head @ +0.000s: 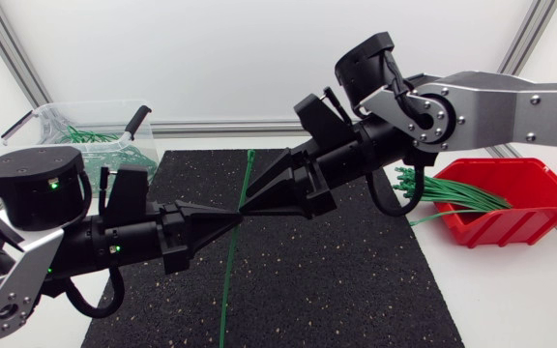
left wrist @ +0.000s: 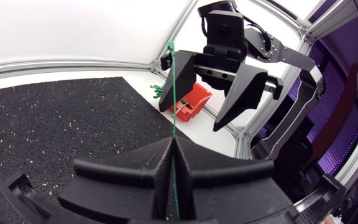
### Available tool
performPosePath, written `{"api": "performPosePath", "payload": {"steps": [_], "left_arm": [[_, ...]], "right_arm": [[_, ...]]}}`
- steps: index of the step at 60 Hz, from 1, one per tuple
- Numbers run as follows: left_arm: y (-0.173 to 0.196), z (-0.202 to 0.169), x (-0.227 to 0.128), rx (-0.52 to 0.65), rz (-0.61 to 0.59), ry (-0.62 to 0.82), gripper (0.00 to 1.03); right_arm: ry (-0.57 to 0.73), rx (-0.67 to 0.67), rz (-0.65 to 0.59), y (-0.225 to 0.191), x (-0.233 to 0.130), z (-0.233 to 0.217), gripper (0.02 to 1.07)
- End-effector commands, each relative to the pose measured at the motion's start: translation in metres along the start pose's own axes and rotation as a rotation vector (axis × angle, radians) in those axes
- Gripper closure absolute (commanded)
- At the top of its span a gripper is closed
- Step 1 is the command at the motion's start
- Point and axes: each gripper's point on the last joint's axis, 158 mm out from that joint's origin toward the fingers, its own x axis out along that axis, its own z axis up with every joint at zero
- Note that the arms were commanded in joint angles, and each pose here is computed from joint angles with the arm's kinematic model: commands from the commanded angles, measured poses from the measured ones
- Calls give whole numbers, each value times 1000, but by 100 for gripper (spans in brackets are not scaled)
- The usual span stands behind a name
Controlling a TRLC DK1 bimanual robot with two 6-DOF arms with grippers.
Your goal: Take a green cable tie from the red box, thread the tail through the head to close it, then place it in the transparent bin on the left.
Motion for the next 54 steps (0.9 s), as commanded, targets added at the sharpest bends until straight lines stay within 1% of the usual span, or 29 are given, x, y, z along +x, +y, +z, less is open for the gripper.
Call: {"api": "performPosePath", "payload": {"steps": [1, 6, 11, 14, 17, 18, 25, 30, 35, 54], "left_arm": [[-7, -9, -1, -30, -29, 12, 99], [-11, -7, -2, -25, -37, 7, 99], [-12, -7, -2, -24, -39, 6, 99], [-12, -8, -2, -25, -40, 8, 99], [-12, -8, -2, -24, -40, 10, 99], [-12, -8, -2, -25, -40, 10, 99], [-13, -7, -1, -23, -44, 9, 99], [-14, -6, -1, -21, -45, 7, 99], [-16, -8, 0, -22, -51, 14, 99], [-20, -11, 0, -21, -62, 20, 99]], "right_arm": [[19, -3, 22, 0, 9, -12, 52], [19, -3, 23, 1, 9, -12, 53], [16, -9, 24, 0, 10, -13, 64], [17, -9, 24, 0, 10, -14, 68], [16, -12, 22, 0, 10, -15, 75], [15, -11, 21, 0, 10, -15, 80], [13, -17, 20, 1, 9, -16, 91], [13, -16, 23, 2, 9, -16, 93], [11, -18, 25, 4, 9, -16, 100], [4, -24, 29, 7, 7, -13, 101]]}}
